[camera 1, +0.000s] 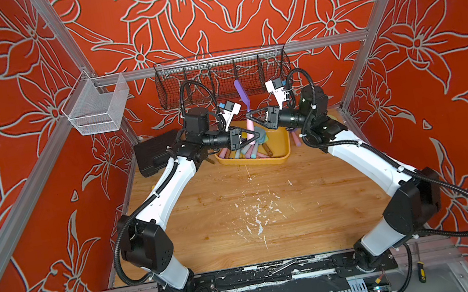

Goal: Take the shovel out of the storage box
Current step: Place the shovel at the center of the board, then pick up the shovel from the storage box.

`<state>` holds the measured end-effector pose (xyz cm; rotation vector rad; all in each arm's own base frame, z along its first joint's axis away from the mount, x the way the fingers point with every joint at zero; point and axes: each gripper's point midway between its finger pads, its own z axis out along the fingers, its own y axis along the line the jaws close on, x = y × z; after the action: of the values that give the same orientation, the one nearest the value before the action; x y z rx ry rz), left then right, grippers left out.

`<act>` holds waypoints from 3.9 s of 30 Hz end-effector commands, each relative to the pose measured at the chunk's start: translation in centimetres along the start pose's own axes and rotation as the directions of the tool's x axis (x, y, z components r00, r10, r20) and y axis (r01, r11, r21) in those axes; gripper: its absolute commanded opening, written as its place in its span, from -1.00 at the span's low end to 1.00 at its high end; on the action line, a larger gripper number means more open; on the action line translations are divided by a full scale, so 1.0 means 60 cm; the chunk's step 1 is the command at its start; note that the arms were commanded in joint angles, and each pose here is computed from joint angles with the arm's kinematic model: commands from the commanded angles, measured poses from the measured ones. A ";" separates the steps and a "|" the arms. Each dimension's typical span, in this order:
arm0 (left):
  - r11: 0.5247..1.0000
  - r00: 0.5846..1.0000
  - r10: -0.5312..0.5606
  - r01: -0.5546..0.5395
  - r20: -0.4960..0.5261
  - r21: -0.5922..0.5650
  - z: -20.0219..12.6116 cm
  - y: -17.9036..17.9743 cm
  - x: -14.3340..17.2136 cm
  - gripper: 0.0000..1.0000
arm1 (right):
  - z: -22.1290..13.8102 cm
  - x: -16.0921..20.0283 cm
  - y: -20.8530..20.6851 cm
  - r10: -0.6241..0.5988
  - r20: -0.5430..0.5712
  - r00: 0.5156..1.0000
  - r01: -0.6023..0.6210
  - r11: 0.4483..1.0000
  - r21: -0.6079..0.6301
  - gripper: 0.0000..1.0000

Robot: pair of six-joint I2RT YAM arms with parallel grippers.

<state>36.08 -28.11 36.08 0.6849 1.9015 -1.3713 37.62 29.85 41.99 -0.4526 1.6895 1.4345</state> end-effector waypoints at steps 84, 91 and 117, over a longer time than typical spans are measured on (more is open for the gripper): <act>0.033 0.581 -0.808 -0.112 -0.093 -0.993 -0.525 0.390 0.550 -0.05 | -0.151 0.034 -0.114 -0.061 0.016 0.998 0.046 0.877 0.478 0.76; 0.018 0.616 -0.785 -0.097 -0.074 -0.995 -0.531 0.375 0.519 -0.05 | -0.145 0.035 -0.123 -0.041 0.024 0.999 0.024 0.877 0.479 0.76; 0.423 0.999 0.019 0.034 0.047 -0.905 -0.280 0.106 0.016 0.63 | 0.002 0.180 -0.510 0.579 0.039 0.814 -0.329 0.405 0.853 0.05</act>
<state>36.47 -7.87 31.29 0.0958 2.3727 0.0070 54.35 24.25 15.38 0.3435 2.5807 0.7454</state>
